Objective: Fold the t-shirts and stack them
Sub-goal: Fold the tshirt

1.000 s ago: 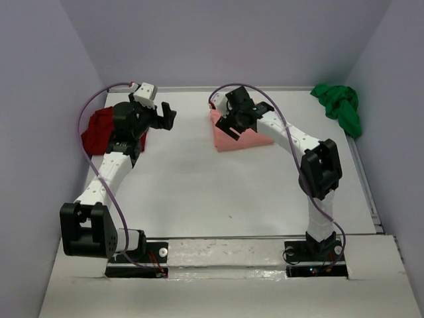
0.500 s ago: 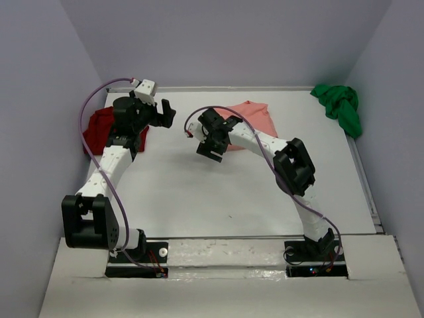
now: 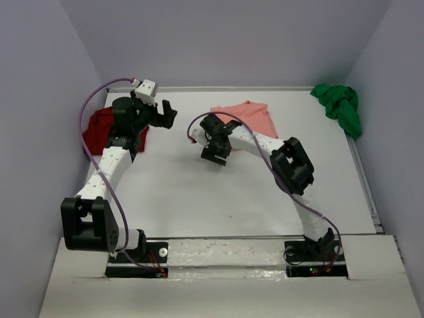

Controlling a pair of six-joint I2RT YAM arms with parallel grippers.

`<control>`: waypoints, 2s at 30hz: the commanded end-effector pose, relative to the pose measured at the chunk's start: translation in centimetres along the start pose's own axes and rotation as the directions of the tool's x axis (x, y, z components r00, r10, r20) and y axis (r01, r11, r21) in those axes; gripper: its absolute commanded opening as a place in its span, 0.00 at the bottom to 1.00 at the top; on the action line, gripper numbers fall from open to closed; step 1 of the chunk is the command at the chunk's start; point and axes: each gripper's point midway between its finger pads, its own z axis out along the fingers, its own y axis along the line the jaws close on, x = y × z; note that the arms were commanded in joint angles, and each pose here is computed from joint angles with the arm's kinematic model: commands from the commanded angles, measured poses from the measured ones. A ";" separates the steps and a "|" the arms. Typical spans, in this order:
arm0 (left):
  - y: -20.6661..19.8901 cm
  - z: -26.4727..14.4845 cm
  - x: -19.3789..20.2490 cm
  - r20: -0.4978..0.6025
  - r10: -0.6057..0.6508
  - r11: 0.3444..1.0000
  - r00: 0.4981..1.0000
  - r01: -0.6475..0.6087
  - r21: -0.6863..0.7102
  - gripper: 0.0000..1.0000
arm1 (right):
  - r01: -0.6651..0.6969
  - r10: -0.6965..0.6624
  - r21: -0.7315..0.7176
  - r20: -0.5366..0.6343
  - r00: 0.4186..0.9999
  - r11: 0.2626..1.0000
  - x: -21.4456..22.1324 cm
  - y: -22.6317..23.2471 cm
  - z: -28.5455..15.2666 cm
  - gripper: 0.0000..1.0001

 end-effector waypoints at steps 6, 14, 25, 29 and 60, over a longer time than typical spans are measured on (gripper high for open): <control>-1.1 -0.9 -2.9 0.082 0.045 0.997 0.996 -0.049 0.051 0.99 | 0.004 -0.007 0.068 0.039 0.999 0.998 -2.2 -2.3 -1.3 0.79; -1.4 -0.8 -3.4 0.098 0.035 0.997 0.995 -0.042 0.072 0.99 | 0.022 -0.032 0.145 0.066 0.997 0.989 -2.9 -4.3 -4.2 0.80; -1.3 -0.2 -2.6 0.071 0.019 0.996 0.997 -0.025 0.081 0.99 | 0.033 -0.044 0.127 0.083 0.996 0.991 -4.4 -4.1 -0.7 0.77; -1.2 -0.1 -2.5 0.070 0.031 0.996 0.997 -0.036 0.076 0.99 | 0.031 -0.038 0.096 0.075 0.996 0.995 -4.2 -3.4 0.7 0.72; -6.2 4.4 11.8 -0.369 -0.418 0.766 0.830 0.541 0.347 0.78 | -0.017 0.001 0.133 0.119 0.993 0.991 -3.6 -4.5 -4.9 0.00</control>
